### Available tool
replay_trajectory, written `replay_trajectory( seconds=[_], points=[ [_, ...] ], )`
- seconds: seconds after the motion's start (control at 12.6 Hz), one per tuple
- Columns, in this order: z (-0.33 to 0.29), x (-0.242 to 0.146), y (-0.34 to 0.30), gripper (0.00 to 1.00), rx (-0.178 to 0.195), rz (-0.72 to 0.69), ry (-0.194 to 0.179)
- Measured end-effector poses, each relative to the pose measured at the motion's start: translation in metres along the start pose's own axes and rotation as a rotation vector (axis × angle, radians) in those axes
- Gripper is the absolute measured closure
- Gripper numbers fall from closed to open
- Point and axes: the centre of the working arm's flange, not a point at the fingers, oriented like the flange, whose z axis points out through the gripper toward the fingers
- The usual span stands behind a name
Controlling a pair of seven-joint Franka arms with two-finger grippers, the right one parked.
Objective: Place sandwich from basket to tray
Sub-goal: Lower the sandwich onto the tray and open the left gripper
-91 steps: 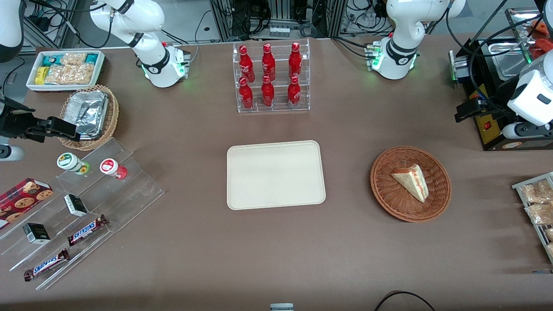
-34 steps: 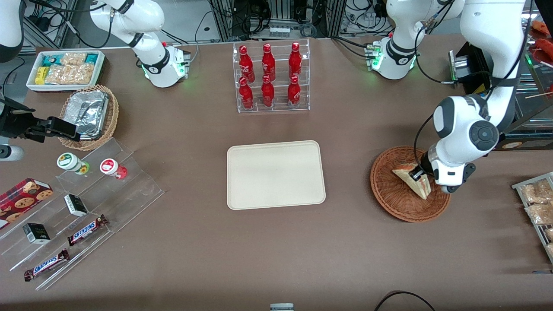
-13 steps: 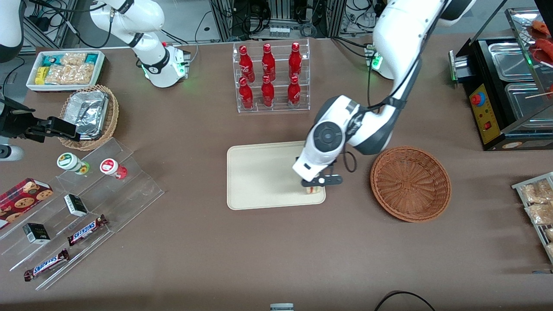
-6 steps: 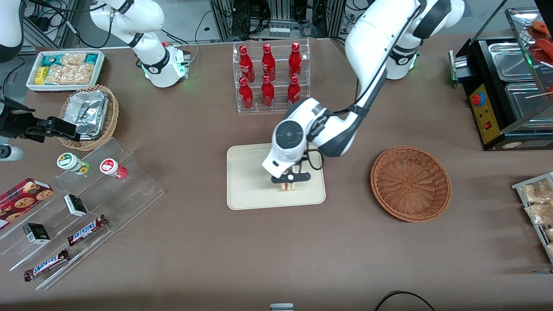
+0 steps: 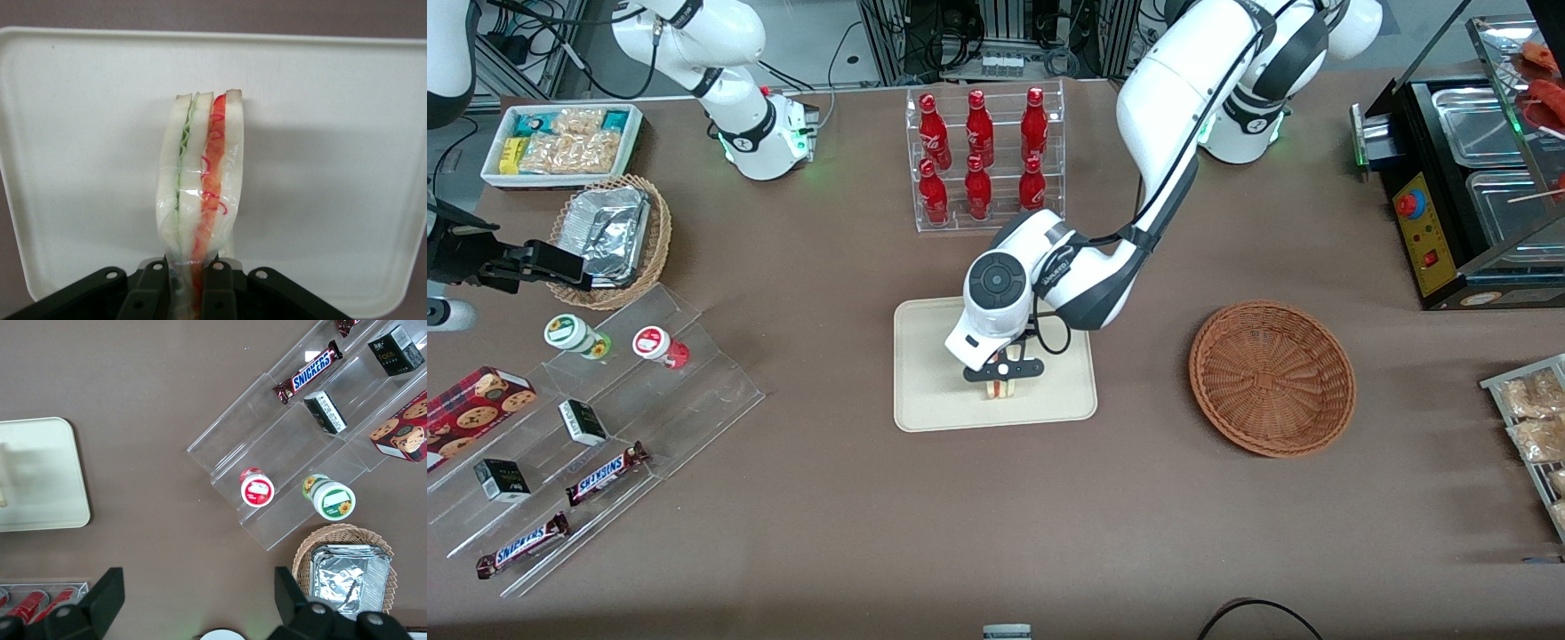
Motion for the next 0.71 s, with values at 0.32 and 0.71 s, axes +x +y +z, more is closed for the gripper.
replay_trajectory(
  seconds=[0.32, 0.71],
  points=[
    [0.0135, 0.004, 0.0079, 0.84, 0.016, -0.01, 0.023],
    [0.0119, 0.0048, 0.0095, 0.84, 0.011, -0.051, 0.027]
  ],
)
